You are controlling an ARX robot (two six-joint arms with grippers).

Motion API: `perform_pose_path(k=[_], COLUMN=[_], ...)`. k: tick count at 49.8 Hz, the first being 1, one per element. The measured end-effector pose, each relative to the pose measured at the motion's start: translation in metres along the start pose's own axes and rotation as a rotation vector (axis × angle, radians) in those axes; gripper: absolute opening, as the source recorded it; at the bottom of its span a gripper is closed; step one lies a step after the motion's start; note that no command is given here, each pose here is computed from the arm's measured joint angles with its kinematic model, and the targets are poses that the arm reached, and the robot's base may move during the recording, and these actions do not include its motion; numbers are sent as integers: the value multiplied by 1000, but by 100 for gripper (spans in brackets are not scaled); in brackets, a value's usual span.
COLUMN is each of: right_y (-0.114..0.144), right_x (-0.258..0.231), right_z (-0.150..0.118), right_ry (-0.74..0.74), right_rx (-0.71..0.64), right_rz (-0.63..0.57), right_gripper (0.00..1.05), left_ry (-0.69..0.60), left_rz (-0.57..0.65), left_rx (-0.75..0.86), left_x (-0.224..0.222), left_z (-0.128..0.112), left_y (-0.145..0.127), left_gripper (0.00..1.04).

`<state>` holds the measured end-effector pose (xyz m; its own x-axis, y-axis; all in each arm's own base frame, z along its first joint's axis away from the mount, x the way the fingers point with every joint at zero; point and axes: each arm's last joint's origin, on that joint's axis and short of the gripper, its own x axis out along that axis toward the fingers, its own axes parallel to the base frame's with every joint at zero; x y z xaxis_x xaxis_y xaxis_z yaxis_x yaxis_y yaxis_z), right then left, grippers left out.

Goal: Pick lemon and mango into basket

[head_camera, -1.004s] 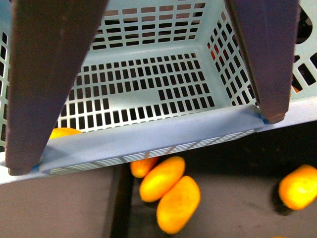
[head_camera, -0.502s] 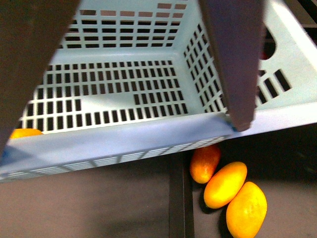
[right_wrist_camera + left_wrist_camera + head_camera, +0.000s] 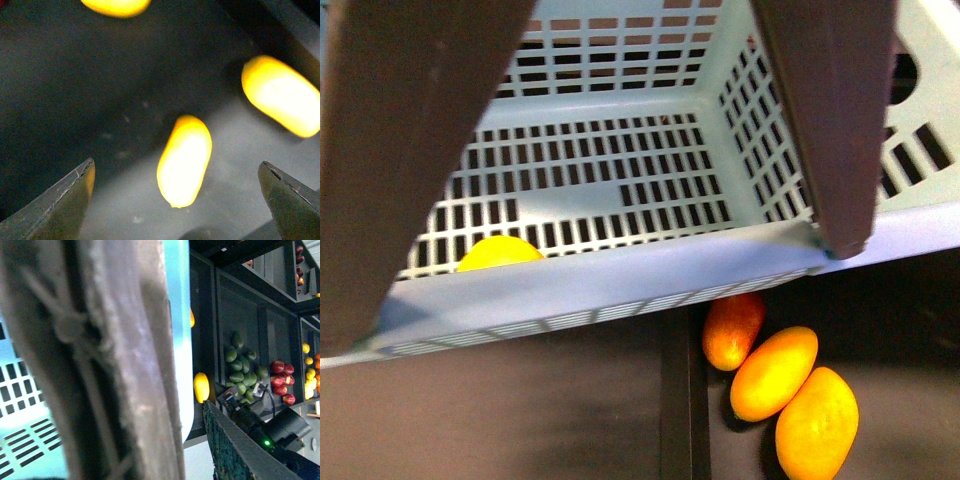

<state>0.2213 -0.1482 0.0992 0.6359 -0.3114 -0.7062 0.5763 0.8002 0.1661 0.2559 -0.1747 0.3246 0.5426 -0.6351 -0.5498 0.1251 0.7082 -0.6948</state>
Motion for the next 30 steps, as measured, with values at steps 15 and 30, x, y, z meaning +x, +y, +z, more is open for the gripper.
perform_pose_path(k=[15,30], right_y=[-30,-33], right_x=[52,82], right_z=[-43,-58], right_ry=[170,209], right_rx=[21,42], right_rz=[-63,-77], right_gripper=[96,96], left_ry=[0,5], left_rz=[0,-4], left_rx=[0,-1], left_x=[0,0], left_z=[0,0], left_y=[0,0], left_gripper=[28,28])
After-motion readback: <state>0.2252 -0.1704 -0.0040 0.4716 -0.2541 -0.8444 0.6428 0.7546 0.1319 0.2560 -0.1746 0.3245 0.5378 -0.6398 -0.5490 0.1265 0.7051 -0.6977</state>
